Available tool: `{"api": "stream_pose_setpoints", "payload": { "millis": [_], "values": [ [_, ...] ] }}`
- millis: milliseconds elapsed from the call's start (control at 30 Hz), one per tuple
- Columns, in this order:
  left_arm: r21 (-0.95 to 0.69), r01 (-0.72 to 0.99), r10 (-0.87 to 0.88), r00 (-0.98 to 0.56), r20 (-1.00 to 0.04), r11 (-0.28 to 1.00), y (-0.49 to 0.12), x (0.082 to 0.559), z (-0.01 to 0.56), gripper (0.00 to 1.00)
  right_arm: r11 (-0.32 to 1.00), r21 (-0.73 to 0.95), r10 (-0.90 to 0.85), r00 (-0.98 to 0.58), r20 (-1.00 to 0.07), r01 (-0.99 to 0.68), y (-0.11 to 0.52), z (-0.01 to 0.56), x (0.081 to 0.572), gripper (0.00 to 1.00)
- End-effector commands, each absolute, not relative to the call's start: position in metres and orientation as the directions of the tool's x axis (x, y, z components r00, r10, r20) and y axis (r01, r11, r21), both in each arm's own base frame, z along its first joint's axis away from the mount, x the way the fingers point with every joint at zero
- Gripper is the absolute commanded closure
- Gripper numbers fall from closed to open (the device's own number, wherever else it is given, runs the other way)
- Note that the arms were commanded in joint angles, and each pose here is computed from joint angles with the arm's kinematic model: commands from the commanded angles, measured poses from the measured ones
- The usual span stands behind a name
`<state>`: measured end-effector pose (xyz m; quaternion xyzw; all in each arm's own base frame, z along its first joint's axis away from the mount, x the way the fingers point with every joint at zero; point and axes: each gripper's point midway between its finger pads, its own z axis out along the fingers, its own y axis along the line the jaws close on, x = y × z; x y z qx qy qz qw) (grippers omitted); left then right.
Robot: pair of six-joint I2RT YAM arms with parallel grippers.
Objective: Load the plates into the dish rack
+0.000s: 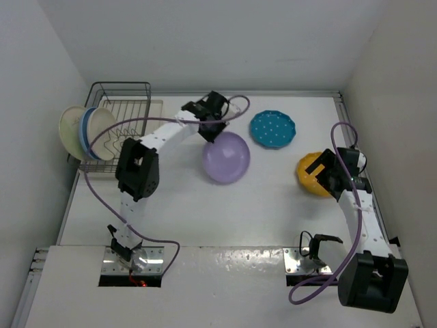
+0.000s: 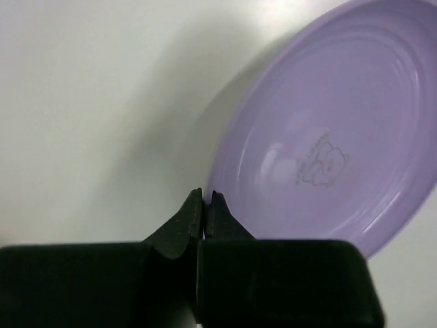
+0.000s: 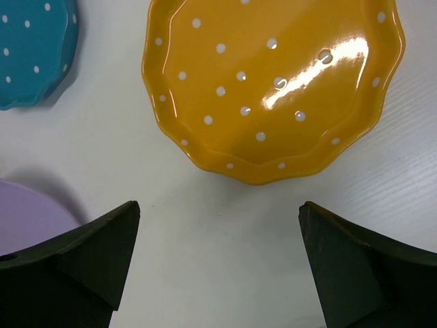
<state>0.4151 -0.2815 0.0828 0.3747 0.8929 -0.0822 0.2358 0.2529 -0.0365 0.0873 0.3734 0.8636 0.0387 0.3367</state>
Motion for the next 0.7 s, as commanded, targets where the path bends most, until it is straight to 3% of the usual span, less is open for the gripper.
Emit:
{"api": "stream_pose_setpoints", "payload": {
  "millis": [0, 100, 200, 333, 567, 667],
  "values": [
    [0.537, 0.412, 0.675, -0.505, -0.538, 0.736, -0.16, 0.469, 0.236, 1.0, 0.707, 0.364, 0.679, -0.437, -0.59, 0.607, -0.041, 0.106, 0.269, 0.0],
    [0.767, 0.151, 0.695, -0.555, -0.456, 0.624, -0.083, 0.47, 0.3, 1.0, 0.702, 0.385, 0.688, -0.432, -0.584, 0.599, -0.038, 0.109, 0.276, 0.0],
    [0.854, -0.069, 0.641, -0.63, -0.438, 0.516, -0.021, 0.451, 0.349, 1.0, 0.695, 0.418, 0.699, -0.415, -0.583, 0.585, -0.036, 0.119, 0.288, 0.0],
    [0.833, -0.32, 0.505, -0.678, -0.534, 0.452, 0.044, 0.43, 0.382, 1.0, 0.695, 0.447, 0.707, -0.419, -0.57, 0.564, -0.032, 0.13, 0.304, 0.0],
    [0.79, -0.514, 0.387, -0.69, -0.612, 0.333, 0.121, 0.391, 0.395, 1.0, 0.714, 0.459, 0.69, -0.421, -0.589, 0.528, -0.028, 0.155, 0.326, 0.0],
    [0.817, -0.511, 0.357, -0.735, -0.576, 0.266, 0.14, 0.38, 0.384, 1.0, 0.718, 0.468, 0.686, -0.411, -0.601, 0.516, -0.025, 0.165, 0.333, 0.0]
  ]
}}
